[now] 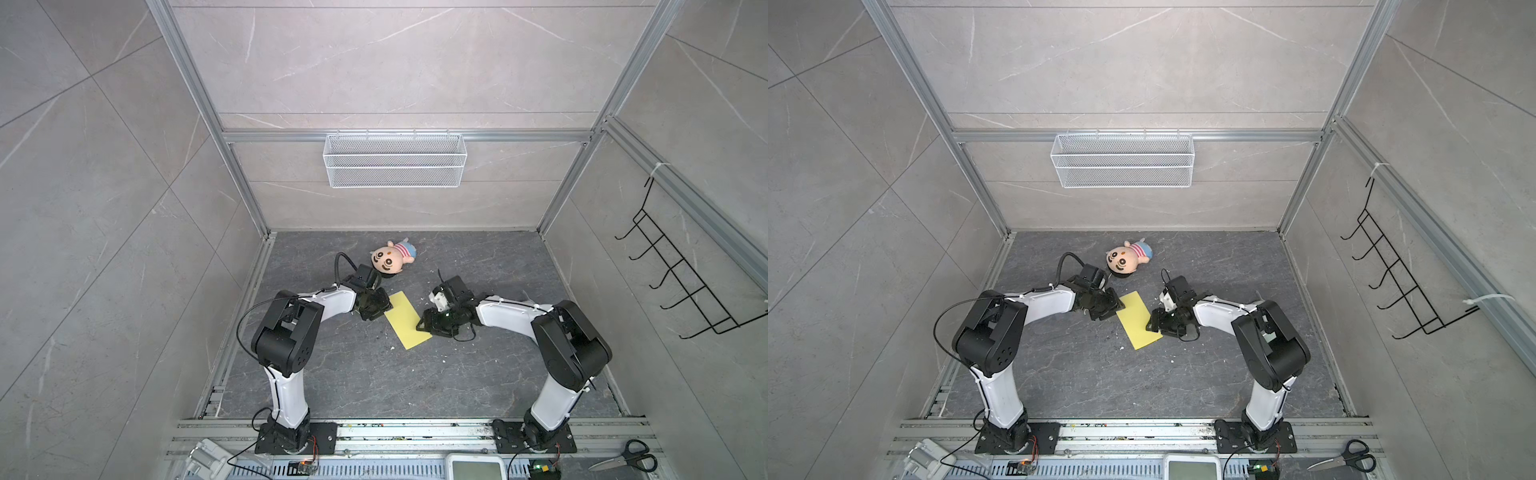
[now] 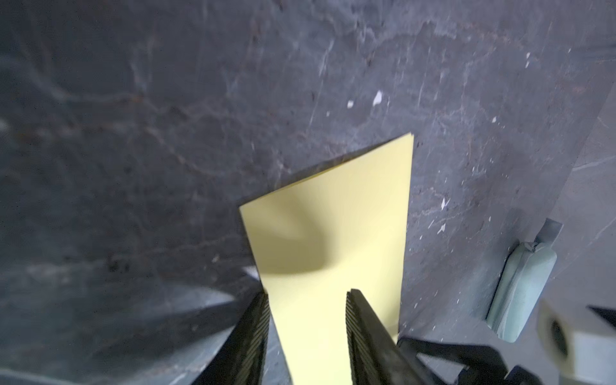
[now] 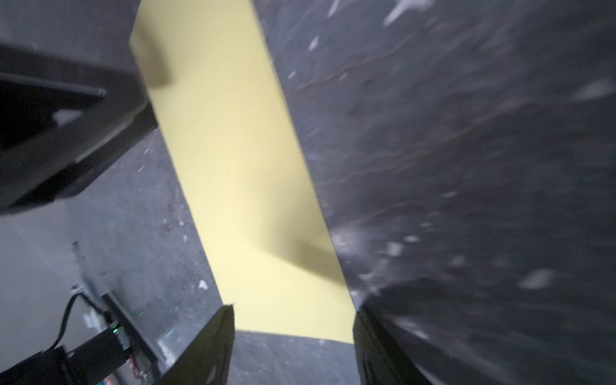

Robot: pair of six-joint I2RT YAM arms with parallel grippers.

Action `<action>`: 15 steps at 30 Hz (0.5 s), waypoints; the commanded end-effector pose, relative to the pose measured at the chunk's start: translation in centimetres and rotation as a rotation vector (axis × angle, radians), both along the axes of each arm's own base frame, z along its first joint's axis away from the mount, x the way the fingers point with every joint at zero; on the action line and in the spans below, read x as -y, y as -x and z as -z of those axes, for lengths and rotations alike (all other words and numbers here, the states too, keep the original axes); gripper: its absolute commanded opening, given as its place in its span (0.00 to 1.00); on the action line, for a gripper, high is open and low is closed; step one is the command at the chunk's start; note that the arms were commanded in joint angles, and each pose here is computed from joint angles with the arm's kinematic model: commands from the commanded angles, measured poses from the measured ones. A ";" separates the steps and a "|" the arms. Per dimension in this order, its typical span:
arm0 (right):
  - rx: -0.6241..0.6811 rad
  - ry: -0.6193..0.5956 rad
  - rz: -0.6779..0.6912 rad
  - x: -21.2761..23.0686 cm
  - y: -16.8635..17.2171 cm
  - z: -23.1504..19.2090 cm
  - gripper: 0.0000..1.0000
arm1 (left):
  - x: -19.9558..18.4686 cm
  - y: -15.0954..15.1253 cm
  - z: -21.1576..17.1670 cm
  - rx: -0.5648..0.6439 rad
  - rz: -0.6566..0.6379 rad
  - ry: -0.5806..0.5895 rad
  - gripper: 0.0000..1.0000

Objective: Fold a paper plane with a square sheet of paper (pick it up from the middle)

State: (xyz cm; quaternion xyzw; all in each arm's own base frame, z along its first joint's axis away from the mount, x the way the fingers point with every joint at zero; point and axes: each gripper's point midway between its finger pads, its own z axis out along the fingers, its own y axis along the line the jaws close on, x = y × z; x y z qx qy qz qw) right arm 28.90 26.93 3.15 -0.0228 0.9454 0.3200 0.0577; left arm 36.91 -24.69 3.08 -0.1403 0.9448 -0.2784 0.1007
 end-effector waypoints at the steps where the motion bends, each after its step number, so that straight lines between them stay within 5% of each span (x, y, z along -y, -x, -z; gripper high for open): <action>1: -0.094 -0.092 0.033 -1.4 1.8 0.9 0.60 | 0.2 -0.7 0.2 0.002 0.079 0.004 0.41; 11: 0.069 -0.125 0.119 0.5 -0.3 -2.0 0.64 | -0.4 1.5 -3.4 0.031 0.082 0.012 0.43; 15: 0.063 -0.148 0.112 0.2 -0.3 -1.9 0.69 | 1.4 2.8 -3.6 0.023 0.106 0.061 0.33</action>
